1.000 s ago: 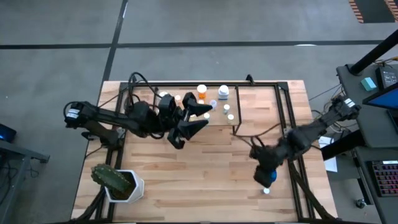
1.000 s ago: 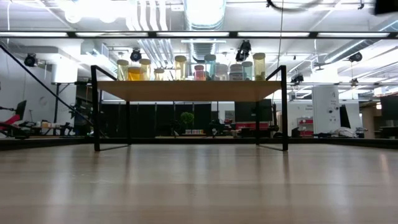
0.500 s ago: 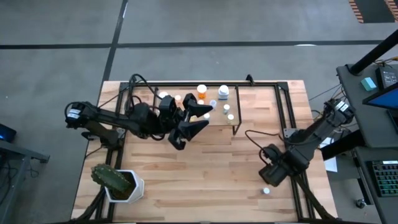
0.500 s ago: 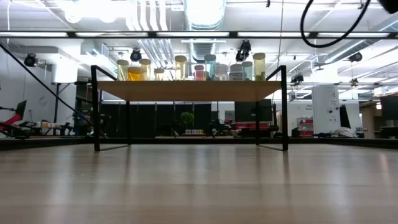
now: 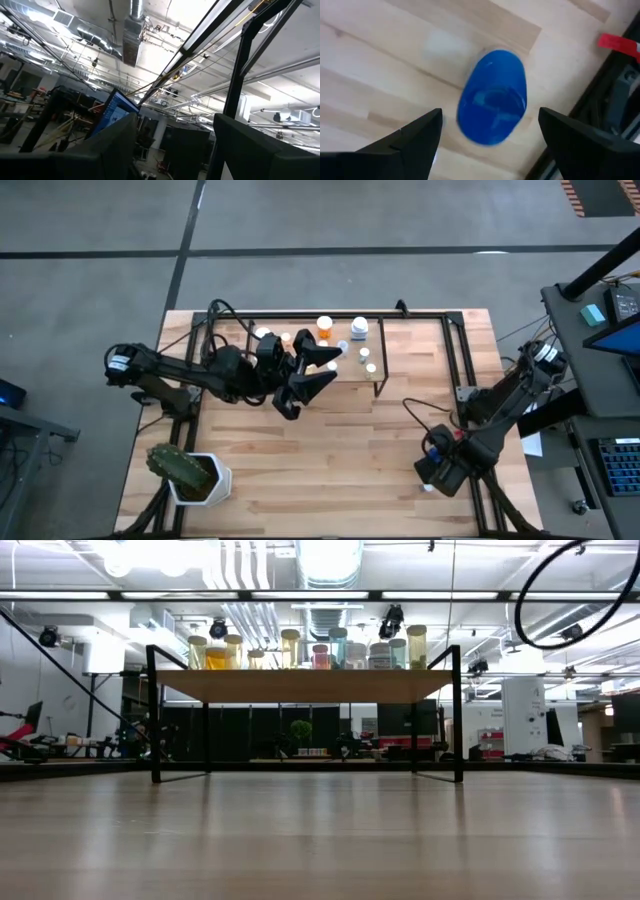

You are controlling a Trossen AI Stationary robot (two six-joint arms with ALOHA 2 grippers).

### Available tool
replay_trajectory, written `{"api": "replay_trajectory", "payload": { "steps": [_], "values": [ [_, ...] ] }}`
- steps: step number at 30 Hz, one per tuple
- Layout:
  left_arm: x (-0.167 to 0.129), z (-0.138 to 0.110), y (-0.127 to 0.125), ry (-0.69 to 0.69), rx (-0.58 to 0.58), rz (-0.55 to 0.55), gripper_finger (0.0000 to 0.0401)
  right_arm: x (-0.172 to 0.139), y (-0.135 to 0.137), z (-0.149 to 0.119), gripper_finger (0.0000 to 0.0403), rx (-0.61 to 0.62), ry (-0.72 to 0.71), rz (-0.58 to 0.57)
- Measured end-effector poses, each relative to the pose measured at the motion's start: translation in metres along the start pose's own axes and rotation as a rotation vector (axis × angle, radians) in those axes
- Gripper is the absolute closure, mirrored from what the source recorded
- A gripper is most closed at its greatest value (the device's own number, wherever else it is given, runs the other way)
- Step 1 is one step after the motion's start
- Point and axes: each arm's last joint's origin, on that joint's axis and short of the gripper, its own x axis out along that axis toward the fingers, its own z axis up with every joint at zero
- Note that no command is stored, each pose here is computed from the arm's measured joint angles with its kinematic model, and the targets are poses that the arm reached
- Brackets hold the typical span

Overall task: Pick and place medicine bottles onto shelf by color
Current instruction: Put the dark blue pill bottle on the shelf

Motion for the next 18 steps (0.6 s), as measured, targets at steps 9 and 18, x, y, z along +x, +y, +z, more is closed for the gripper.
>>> {"api": "replay_trajectory", "payload": {
  "steps": [9, 18],
  "values": [
    [0.0, 0.0, 0.0, -0.001, 0.017, 0.007, 0.0153, 0.022, 0.005, -0.001, 0.0148, 0.003, -0.003, 0.012],
    [0.0, -0.001, 0.001, 0.006, 0.02, 0.009, 0.0153, 0.019, 0.006, -0.001, 0.0228, -0.002, -0.013, 0.024]
  ]
}}
